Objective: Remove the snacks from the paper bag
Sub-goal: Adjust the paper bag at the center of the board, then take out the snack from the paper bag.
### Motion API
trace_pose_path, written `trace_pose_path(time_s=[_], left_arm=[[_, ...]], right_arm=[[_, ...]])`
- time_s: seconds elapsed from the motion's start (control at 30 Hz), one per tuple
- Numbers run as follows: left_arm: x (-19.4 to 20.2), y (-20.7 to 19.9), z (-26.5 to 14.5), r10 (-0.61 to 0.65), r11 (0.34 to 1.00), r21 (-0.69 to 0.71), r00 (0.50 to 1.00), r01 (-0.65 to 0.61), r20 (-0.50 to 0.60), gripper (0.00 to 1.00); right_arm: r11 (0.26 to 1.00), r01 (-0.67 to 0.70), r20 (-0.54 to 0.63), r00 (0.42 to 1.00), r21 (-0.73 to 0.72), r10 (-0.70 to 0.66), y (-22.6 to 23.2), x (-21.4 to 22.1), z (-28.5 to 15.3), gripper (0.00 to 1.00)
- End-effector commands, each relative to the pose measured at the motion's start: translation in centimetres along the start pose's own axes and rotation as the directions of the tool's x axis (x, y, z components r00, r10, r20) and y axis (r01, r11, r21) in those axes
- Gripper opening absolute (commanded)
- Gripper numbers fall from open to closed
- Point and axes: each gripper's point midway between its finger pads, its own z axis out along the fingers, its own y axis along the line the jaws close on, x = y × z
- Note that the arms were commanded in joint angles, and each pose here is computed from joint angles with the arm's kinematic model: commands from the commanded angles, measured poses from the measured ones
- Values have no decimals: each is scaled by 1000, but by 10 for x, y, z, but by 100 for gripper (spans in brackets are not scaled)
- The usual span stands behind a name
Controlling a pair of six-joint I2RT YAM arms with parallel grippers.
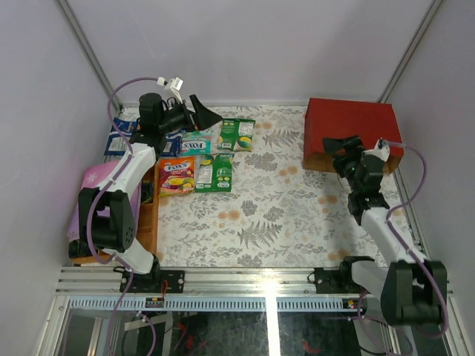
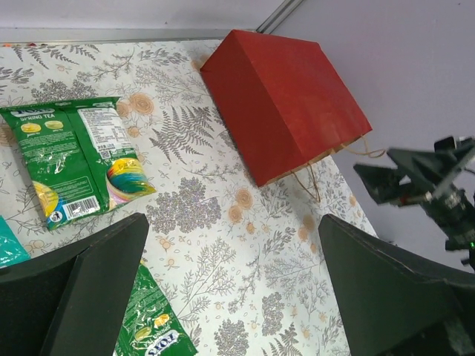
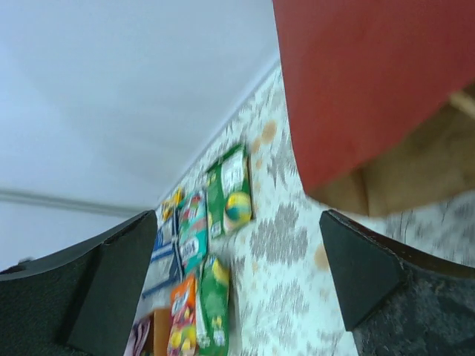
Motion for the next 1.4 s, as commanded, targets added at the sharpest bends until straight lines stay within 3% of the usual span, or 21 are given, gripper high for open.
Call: trace_pose_path(time_s=[0.0,0.07,0.17,0.33,0.47,0.67,1.03,1.2,1.37], left_arm=[[-14,-10,-4,51,998,22,998,-52,19,100],[-14,-12,-5,53,998,27,998,-53,20,100],[-16,-14,-6,53,998,31,998,-54,25,100],[-15,-15,-5,46,998,40,999,-47,22,100],[-15,-15,-7,53,998,31,998,-53,24,100],[-13,-11,-6,53,998,24,998,-53,19,100],[-8,-2,-3,44,999,10,999,-44,4,100],[-7,-1,-2,42,999,8,999,-43,2,100],[-8,0,-4,51,999,-6,999,-51,1,100]], right_arm=[[986,-87,-76,992,141,99,-31,45,-45,99],[975,-87,-112,987,205,112,-51,63,-64,99],[968,20,-201,979,250,31,-68,84,-78,98],[954,10,-273,959,300,76,-92,111,-69,80],[965,-139,-153,972,224,176,-83,101,-45,65],[929,-335,16,941,156,337,-82,71,-6,55],[852,-519,290,829,76,479,-103,9,48,54],[804,-594,349,762,42,545,-117,2,85,50],[779,-623,398,733,69,551,-143,4,112,46]])
